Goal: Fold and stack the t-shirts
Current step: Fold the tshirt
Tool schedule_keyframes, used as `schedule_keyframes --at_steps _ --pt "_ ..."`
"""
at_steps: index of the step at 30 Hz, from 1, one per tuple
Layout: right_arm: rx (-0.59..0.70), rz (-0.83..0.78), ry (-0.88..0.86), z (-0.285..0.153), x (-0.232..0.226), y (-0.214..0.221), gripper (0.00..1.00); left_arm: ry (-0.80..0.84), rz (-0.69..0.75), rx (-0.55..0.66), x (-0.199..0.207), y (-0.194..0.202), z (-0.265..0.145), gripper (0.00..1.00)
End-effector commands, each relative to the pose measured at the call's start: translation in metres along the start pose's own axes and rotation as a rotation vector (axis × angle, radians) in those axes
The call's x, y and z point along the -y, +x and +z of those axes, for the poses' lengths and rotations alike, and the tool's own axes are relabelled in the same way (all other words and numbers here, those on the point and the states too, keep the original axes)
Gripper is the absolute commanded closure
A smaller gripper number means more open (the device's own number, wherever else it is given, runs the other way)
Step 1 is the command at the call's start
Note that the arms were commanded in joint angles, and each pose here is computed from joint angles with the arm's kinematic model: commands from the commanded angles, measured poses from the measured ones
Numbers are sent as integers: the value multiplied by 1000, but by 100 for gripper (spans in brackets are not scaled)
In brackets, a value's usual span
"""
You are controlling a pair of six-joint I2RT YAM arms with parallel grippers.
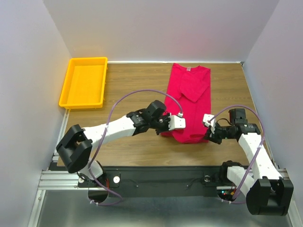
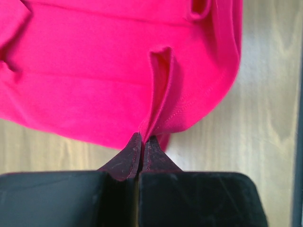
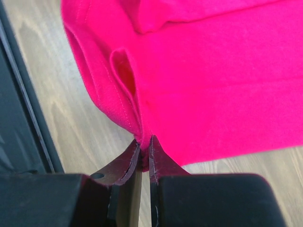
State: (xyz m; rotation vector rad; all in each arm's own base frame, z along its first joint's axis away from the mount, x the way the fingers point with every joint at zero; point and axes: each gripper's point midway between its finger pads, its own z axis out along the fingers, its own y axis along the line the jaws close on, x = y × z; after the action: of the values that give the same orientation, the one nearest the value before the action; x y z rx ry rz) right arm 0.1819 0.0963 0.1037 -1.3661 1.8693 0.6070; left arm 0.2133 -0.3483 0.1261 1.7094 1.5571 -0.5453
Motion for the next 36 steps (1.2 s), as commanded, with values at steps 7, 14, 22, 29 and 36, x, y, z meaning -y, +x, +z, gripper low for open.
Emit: schedule_keyframes --at_steps 7,14,22,29,36 --pt "13 129 186 -14 58 -13 99 -64 49 58 -72 -27 9 100" --pt "33 231 255 -19 89 -12 99 -118 43 78 -121 -38 16 100" --pt "80 329 300 -21 133 -17 99 -142 41 73 -162 -41 31 100" --pt "51 403 293 -10 170 0 100 -205 20 70 -203 -37 37 100" --pt "69 430 303 -8 203 -3 99 -230 -12 65 -225 -29 45 100"
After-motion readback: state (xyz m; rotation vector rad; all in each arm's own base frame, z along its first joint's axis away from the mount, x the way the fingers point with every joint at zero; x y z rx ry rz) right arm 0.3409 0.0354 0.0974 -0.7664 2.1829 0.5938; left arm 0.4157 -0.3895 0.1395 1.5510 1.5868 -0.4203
